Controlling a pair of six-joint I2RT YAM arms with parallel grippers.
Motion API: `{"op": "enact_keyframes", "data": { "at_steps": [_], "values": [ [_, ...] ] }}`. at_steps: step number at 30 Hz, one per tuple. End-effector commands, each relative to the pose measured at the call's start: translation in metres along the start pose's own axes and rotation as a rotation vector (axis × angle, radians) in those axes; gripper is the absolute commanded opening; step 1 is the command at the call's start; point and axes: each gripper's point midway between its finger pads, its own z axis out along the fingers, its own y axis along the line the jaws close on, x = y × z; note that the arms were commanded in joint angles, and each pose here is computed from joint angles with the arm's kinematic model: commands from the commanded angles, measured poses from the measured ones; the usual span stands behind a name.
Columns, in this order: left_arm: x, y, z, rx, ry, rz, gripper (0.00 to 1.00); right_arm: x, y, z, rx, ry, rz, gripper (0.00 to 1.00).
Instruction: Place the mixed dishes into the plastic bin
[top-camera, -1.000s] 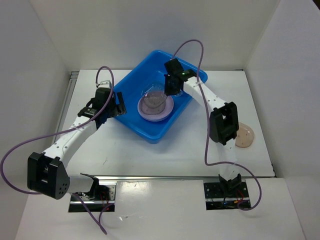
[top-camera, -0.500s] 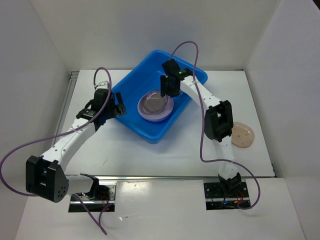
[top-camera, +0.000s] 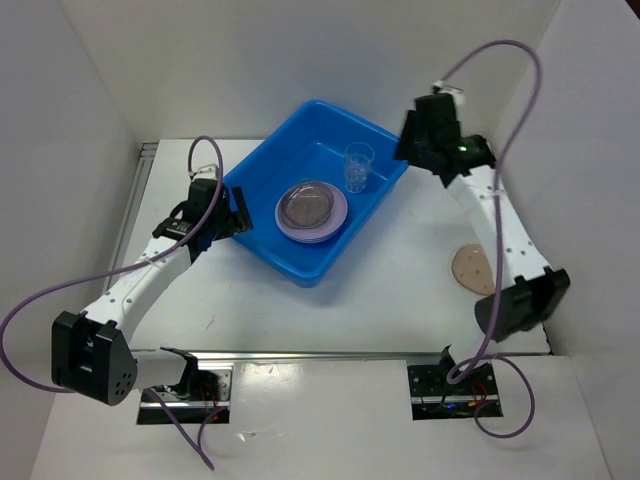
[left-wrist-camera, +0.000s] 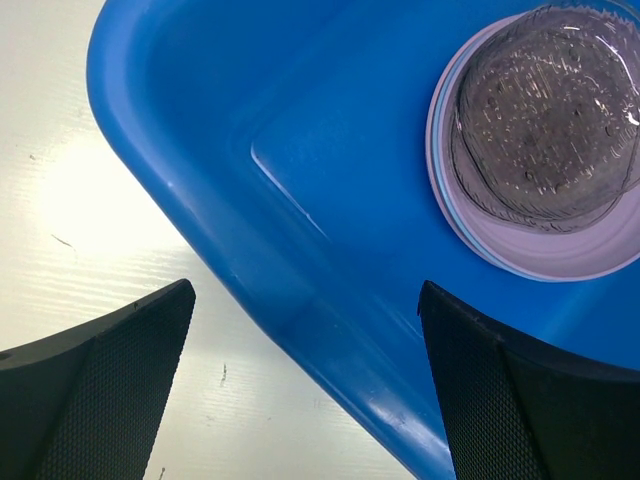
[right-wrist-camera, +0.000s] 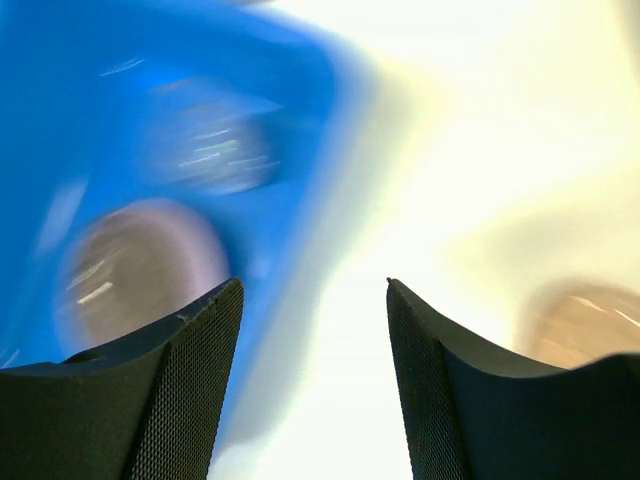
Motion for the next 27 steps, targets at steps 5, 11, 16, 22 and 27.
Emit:
{"op": "enact_keyframes", "data": {
  "at_steps": [5,11,16,22,27],
  "values": [
    [-0.011,-0.001,-0.009,0.024,-0.041,-0.027,1.00,0.077,-0.171,0.033,0.504,0.167,0.118,0.65],
    [-0.009,-0.006,-0.004,0.050,-0.023,0.016,1.00,0.144,-0.216,0.040,0.643,0.339,0.145,0.64],
    [-0.015,-0.011,-0.005,0.073,-0.026,0.054,1.00,0.173,-0.226,0.044,0.697,0.405,0.128,0.56],
    [-0.009,-0.007,-0.005,0.068,-0.017,0.065,1.00,0.197,-0.234,0.050,0.744,0.490,0.097,0.49],
    [-0.013,-0.009,-0.007,0.076,-0.034,0.062,1.00,0.213,-0.233,0.062,0.764,0.549,0.052,0.43]
  ]
}}
